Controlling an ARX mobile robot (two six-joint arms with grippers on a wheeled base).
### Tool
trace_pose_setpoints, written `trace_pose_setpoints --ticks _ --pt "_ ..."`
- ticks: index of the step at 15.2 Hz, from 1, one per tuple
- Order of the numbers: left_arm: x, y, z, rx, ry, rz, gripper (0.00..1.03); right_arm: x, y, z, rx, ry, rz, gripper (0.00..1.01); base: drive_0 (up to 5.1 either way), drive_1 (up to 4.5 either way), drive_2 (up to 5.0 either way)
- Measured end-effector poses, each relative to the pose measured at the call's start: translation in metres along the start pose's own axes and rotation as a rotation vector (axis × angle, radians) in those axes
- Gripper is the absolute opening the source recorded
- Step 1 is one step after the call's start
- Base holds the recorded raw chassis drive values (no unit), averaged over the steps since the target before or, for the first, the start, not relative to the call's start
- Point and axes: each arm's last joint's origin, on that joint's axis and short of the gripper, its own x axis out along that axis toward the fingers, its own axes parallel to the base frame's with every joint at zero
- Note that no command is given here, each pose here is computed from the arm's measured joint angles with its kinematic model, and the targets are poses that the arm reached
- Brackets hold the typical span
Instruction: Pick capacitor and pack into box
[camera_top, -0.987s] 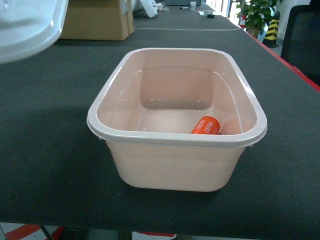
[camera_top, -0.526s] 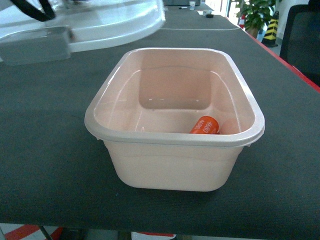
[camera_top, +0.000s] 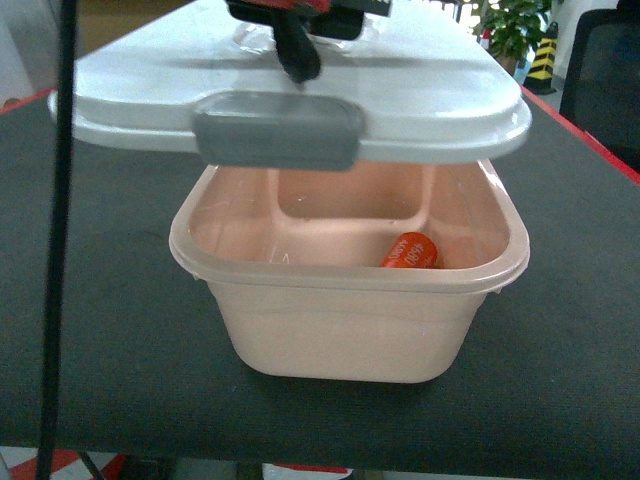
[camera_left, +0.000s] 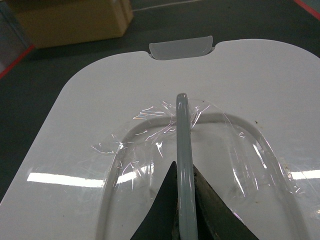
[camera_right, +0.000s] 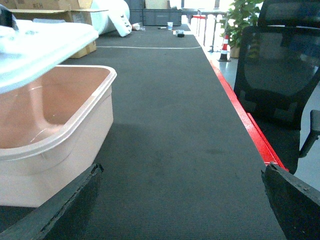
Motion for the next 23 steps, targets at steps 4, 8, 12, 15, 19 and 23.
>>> trace_pose_setpoints --ticks 4,8,12,15,19,23 --pt "0.008 -0.023 -0.024 0.032 0.080 -0.040 0.02 0.000 0.000 0.000 0.000 0.000 0.000 0.98 0.0 0.00 0.0" --pt "-0.008 0.016 -0.019 -0.243 -0.172 -0.223 0.76 0.000 0.000 0.000 0.000 0.000 0.000 0.98 0.0 0.00 0.0" --pt "-0.079 0.155 -0.069 -0.162 -0.358 -0.029 0.98 0.000 0.000 0.000 0.000 0.000 0.000 0.98 0.0 0.00 0.0" --pt "-0.108 0.189 -0.082 -0.178 -0.366 0.066 0.98 0.000 0.000 0.000 0.000 0.000 0.000 0.98 0.0 0.00 0.0" --pt "-0.132 0.203 -0.125 -0.151 -0.221 -0.030 0.46 0.000 0.000 0.000 0.000 0.000 0.000 0.98 0.0 0.00 0.0" --pt "-0.150 0.208 -0.148 -0.152 -0.228 -0.039 0.04 0.000 0.000 0.000 0.000 0.000 0.000 0.98 0.0 0.00 0.0"
